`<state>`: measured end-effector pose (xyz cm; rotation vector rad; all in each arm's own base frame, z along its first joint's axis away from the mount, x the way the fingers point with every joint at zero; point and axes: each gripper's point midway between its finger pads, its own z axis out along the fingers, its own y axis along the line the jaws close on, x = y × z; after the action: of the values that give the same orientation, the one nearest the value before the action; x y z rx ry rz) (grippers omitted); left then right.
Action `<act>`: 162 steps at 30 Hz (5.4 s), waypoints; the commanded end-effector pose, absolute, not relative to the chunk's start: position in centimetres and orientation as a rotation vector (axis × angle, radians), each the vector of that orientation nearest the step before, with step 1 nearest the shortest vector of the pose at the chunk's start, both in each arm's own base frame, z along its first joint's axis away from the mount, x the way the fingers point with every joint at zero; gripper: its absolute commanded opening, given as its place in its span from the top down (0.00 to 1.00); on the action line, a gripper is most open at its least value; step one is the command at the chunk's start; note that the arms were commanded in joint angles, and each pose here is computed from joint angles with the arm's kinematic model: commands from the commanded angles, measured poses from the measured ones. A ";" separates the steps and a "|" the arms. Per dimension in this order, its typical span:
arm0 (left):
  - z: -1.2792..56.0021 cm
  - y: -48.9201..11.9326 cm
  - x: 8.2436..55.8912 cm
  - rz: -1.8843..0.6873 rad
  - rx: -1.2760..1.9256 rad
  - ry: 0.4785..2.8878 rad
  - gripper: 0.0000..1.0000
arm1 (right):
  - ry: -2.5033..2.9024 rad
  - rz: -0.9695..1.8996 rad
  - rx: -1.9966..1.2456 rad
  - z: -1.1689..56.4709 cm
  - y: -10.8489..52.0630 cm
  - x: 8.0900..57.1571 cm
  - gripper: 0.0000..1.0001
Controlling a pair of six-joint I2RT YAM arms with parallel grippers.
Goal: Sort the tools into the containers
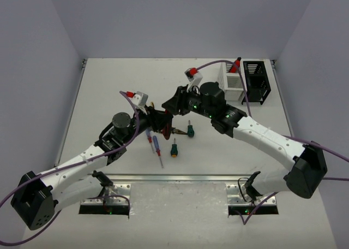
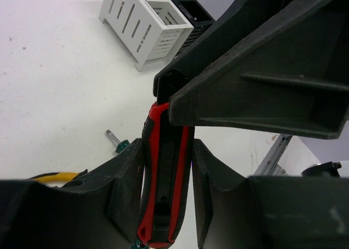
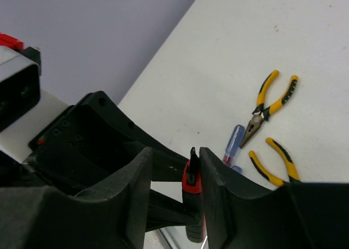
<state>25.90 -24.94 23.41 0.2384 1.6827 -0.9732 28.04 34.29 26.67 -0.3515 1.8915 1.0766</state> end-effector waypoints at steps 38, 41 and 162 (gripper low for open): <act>27.0 -14.7 25.9 -0.404 -0.048 1.954 0.00 | 1.717 -0.052 0.099 33.7 7.6 51.7 1.00; 26.2 -14.1 25.0 -0.374 0.004 1.982 0.00 | 1.648 -0.101 0.147 36.3 4.6 54.2 1.00; 23.4 -6.8 23.6 -0.081 -0.226 1.945 0.00 | 2.539 0.131 -0.718 8.1 26.6 32.3 0.34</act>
<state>23.05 -6.12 23.48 -0.2493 1.9422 -0.0692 30.91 26.62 8.15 -0.8832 2.5092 0.2049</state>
